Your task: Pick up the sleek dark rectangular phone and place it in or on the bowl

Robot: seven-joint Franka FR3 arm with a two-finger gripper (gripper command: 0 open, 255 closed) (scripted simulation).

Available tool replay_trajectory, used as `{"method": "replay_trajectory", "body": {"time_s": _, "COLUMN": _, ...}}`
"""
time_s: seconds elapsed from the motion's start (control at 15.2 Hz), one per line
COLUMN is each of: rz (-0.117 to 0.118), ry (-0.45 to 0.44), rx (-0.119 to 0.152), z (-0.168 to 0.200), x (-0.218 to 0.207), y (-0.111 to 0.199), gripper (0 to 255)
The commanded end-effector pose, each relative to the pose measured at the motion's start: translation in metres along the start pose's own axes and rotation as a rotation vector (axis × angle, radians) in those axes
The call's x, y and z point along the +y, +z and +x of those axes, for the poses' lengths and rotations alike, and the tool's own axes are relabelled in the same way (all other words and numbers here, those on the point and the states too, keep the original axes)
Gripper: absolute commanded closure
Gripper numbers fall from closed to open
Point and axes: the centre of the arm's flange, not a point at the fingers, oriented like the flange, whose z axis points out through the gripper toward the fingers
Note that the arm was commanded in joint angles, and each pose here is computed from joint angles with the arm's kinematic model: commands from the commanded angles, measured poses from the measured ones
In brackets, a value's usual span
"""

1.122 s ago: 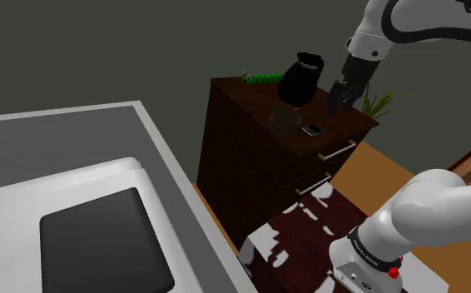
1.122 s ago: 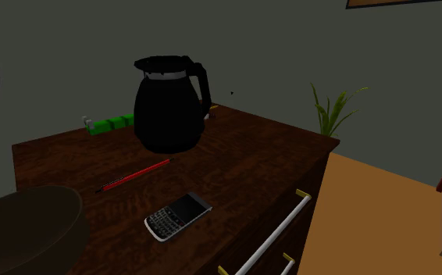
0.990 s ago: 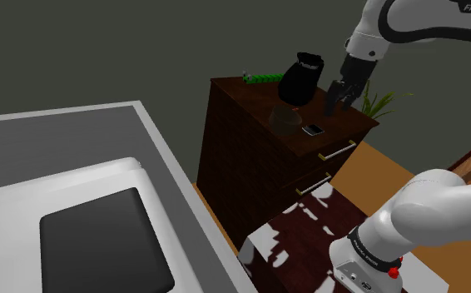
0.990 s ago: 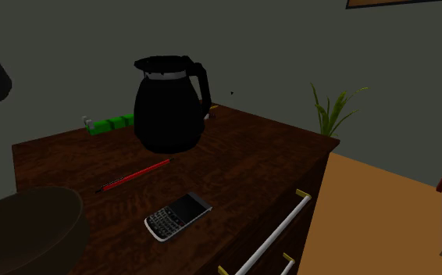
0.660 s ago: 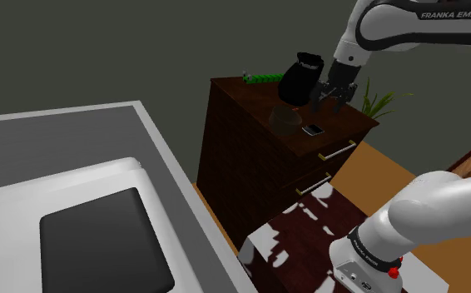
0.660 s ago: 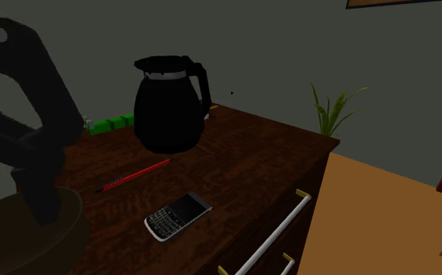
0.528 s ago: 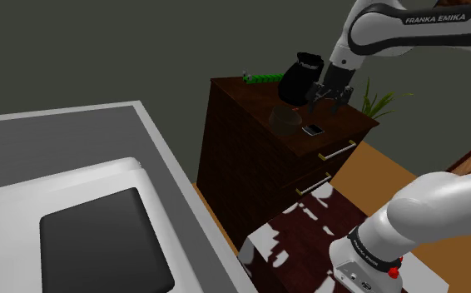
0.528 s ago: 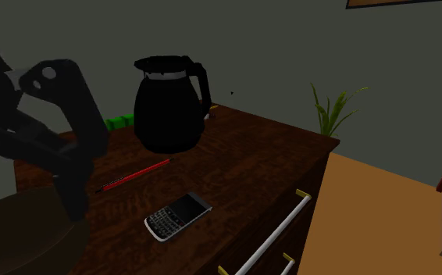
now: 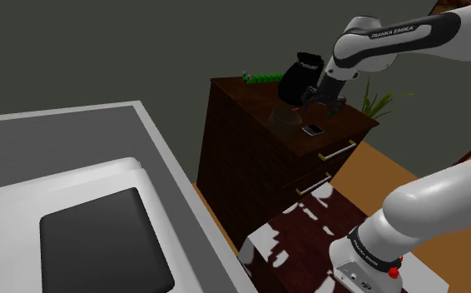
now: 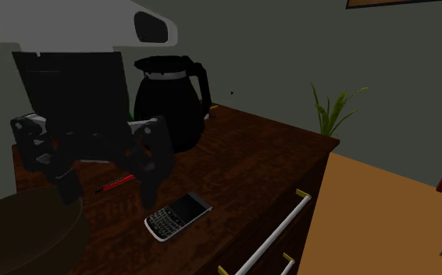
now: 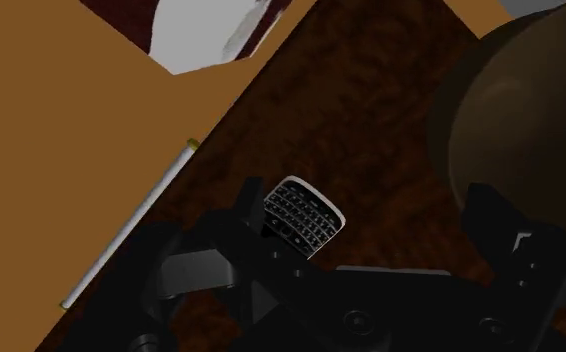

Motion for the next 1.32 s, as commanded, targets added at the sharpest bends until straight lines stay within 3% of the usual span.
{"method": "replay_trajectory", "body": {"time_s": 0.0, "rz": 0.014, "ry": 0.12, "rx": 0.006, "z": 0.02, "x": 0.007, "y": 0.012, "gripper": 0}}
{"method": "replay_trajectory", "body": {"time_s": 0.53, "rz": 0.065, "ry": 0.565, "rx": 0.024, "z": 0.087, "x": 0.065, "y": 0.063, "gripper": 0}}
{"method": "replay_trajectory", "body": {"time_s": 0.99, "rz": 0.065, "ry": 0.565, "rx": 0.024, "z": 0.088, "x": 0.063, "y": 0.1, "gripper": 0}}
{"method": "replay_trajectory", "body": {"time_s": 1.25, "rz": 0.065, "ry": 0.565, "rx": 0.024, "z": 0.088, "x": 0.063, "y": 0.103, "gripper": 0}}
